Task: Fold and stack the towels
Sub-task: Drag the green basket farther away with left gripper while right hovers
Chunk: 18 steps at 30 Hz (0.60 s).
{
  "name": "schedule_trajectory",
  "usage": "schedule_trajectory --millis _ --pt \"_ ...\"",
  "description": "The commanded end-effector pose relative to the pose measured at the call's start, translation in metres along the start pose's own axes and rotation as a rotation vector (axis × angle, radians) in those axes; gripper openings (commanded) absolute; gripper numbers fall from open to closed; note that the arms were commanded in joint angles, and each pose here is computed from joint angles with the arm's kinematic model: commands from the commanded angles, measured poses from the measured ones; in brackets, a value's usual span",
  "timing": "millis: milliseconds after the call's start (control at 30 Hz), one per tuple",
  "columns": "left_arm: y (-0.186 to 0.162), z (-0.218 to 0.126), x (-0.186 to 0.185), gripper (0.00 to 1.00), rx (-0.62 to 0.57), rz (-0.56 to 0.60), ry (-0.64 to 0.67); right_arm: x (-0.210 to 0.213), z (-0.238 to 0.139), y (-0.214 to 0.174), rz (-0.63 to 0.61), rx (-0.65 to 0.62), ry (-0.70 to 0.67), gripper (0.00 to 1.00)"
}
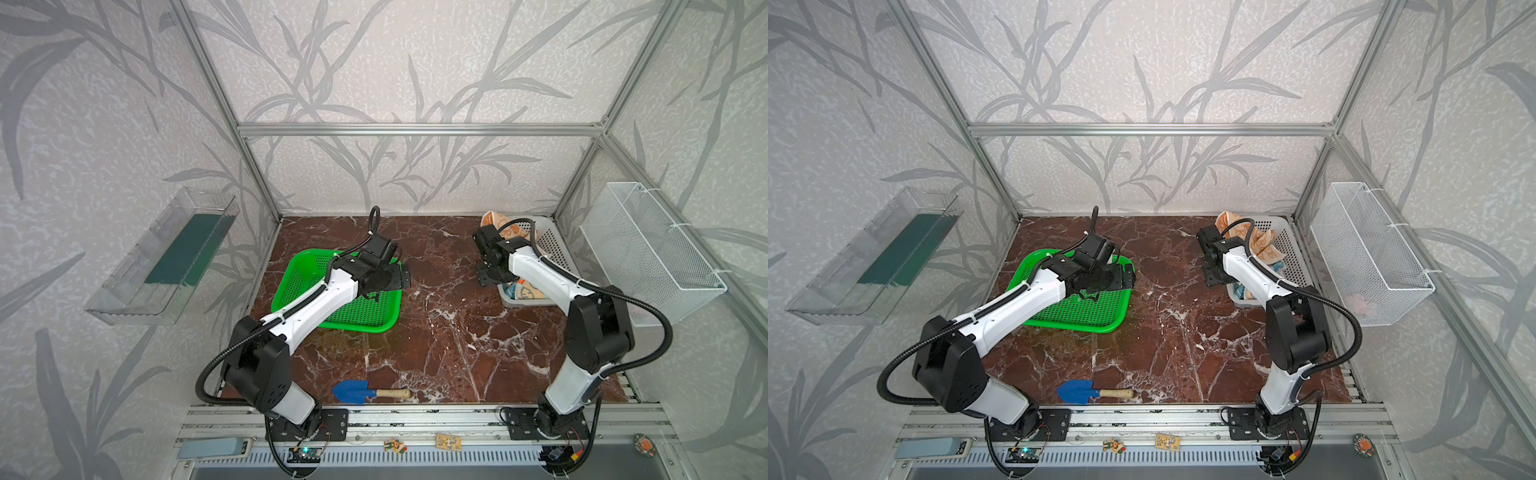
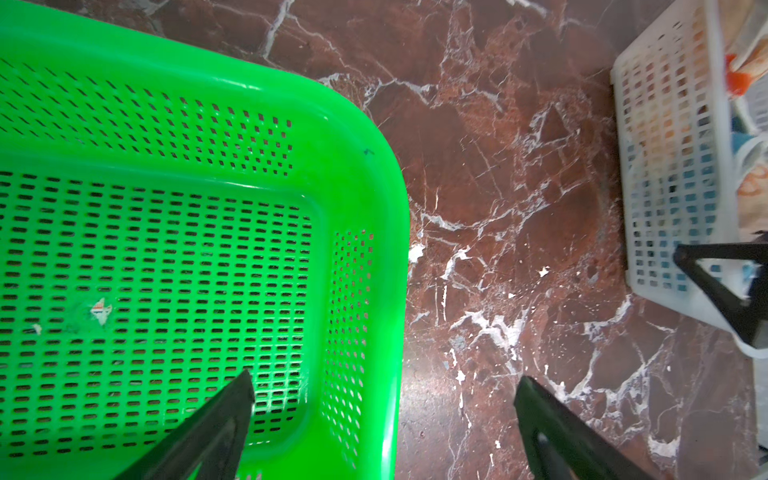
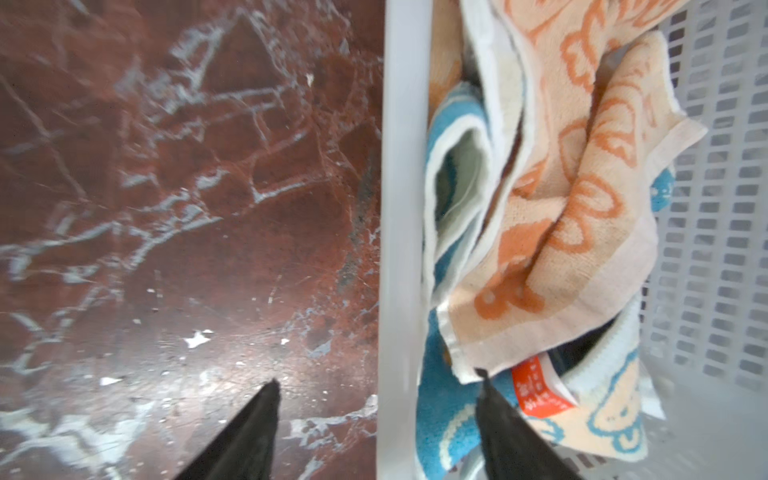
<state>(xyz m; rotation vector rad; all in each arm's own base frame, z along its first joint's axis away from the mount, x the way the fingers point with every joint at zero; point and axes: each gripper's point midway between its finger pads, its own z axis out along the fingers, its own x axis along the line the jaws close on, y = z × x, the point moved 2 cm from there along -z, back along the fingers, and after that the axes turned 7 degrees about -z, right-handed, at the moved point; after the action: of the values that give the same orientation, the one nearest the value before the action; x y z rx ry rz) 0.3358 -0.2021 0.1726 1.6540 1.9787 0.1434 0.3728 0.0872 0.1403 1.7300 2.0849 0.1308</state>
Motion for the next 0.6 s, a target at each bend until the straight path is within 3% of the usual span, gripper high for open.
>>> schedule_trajectory --millis 0,333,567 --pt "-0.01 0.006 0.012 0.99 0.051 0.049 0.098 0.006 -0.028 0.005 0.041 -0.073 0.099 0.98" --pt "-0.023 0.032 0.01 0.92 0.134 0.193 0.299 0.025 -0.059 0.001 0.047 -0.169 0.303 0.99" --pt "-0.029 0.045 0.023 0.76 0.191 0.242 0.42 0.038 -0.075 0.001 0.054 -0.238 0.402 0.99"
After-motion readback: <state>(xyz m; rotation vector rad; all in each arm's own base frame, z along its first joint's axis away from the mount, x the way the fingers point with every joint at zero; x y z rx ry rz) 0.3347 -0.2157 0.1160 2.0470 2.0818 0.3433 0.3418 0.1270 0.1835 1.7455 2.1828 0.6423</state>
